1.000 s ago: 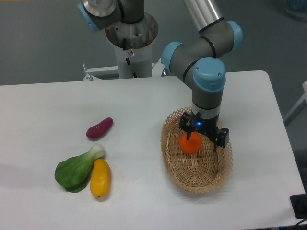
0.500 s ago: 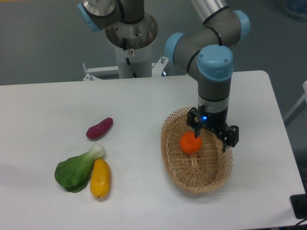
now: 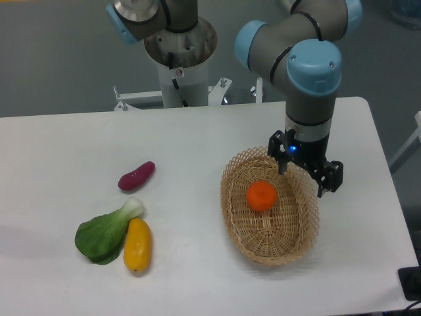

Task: Place the orange in the basket
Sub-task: 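Raise the open gripper up and away from the orange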

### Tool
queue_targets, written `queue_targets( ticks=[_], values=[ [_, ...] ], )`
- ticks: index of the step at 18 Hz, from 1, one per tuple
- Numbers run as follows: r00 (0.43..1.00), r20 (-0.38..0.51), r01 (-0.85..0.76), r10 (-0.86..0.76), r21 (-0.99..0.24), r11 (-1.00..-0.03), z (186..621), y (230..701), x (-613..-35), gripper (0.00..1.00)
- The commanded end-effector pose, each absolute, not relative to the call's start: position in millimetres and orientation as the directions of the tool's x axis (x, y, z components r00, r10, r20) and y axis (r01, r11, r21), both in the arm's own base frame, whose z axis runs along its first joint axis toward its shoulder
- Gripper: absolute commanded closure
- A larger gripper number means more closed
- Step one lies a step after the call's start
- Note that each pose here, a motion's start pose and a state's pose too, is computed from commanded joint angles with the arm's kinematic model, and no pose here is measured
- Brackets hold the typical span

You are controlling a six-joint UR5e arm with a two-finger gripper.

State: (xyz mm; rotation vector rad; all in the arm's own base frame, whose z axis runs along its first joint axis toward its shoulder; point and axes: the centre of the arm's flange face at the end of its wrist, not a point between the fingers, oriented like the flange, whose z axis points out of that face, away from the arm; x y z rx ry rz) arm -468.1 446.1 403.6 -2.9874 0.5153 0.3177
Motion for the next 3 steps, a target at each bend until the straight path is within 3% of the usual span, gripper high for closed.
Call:
queue_targets(
  ticks=[3],
  values=[
    [0.921,-0.22,-0.342,-0.322,-0.056,-0.938,403.4,447.1,-467.9,0.0]
  ],
)
